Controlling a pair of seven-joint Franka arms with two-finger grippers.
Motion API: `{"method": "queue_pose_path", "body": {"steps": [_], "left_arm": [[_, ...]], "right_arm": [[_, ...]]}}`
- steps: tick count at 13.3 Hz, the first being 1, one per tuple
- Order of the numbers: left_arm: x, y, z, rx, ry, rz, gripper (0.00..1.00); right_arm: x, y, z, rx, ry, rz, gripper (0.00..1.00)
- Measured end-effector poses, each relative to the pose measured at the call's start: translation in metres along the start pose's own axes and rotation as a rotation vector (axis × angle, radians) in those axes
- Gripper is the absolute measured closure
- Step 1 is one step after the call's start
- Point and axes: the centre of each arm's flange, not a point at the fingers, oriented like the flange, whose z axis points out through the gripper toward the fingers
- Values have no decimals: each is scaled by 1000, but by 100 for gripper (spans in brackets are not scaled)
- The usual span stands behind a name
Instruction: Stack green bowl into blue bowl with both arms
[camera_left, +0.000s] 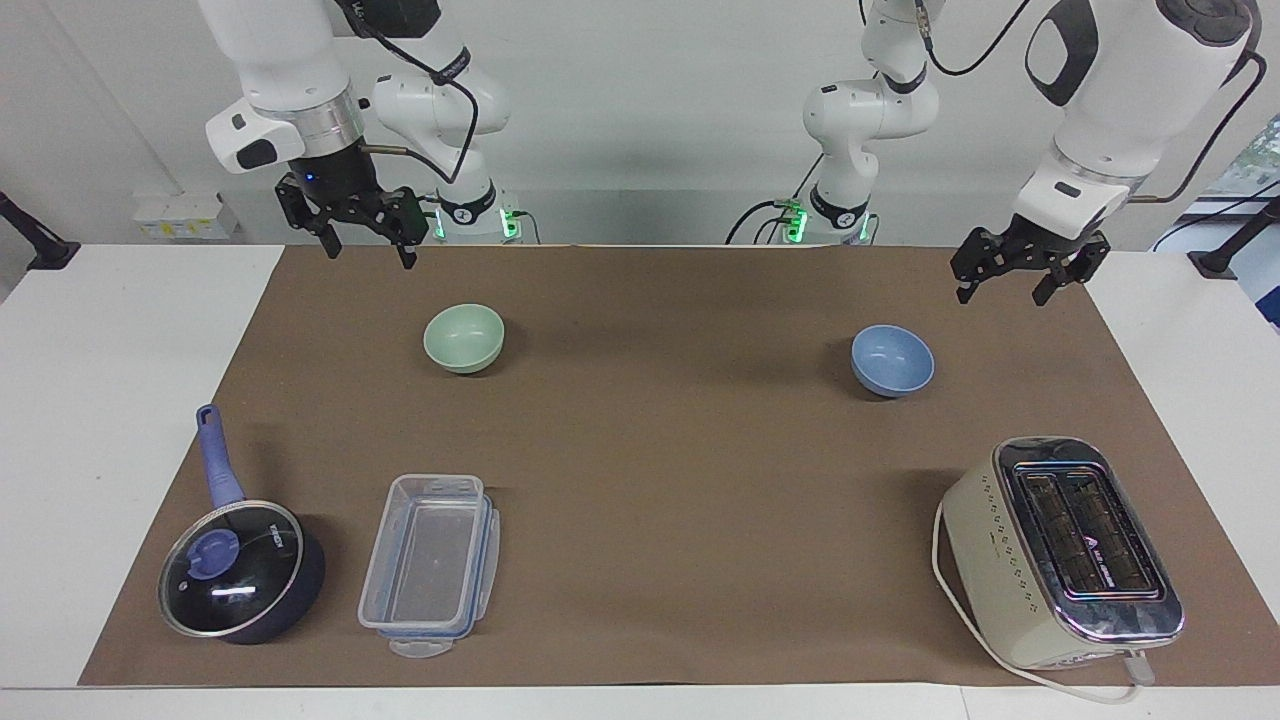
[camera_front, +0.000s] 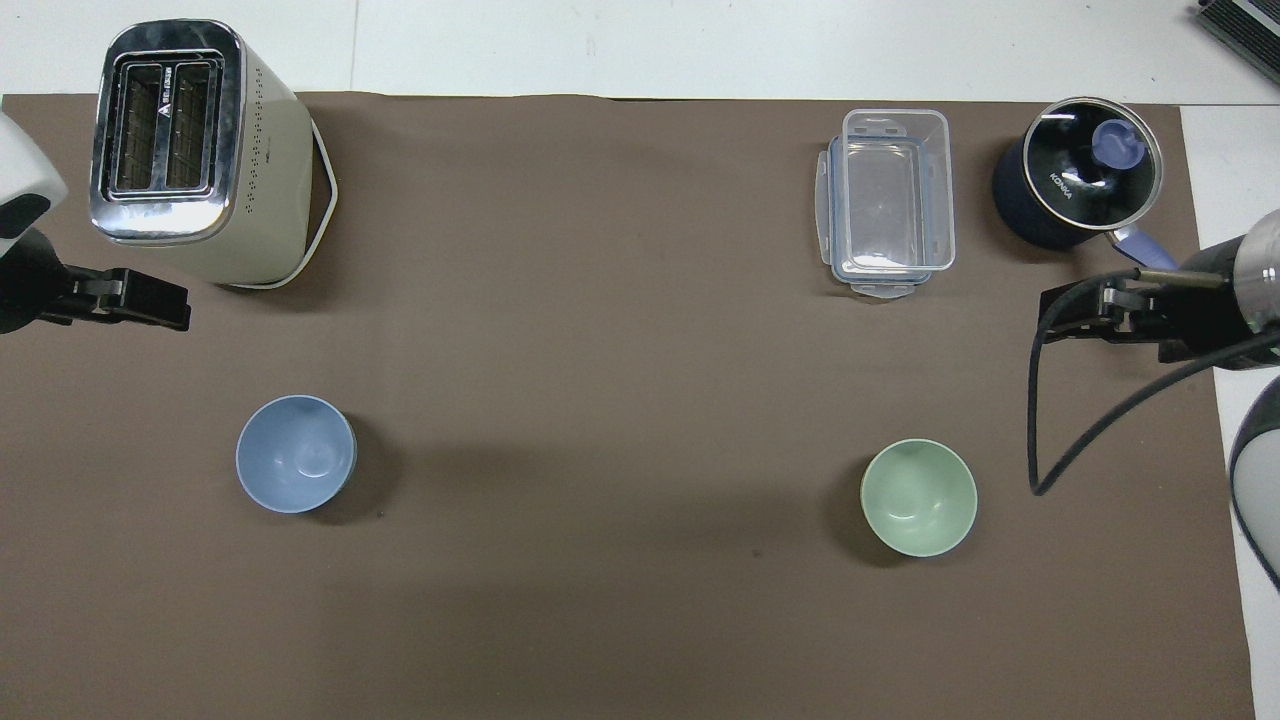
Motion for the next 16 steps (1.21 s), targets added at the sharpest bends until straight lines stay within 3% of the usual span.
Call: {"method": "queue_pose_path", "body": {"steps": [8,16], "left_arm": [[0,0,7,-1,-13,1,0],[-3,-16,77,-4,-66,32,0]], "right_arm": [[0,0,1,-1,-3,0,0],[0,1,2,-1,-5,1,0]]}}
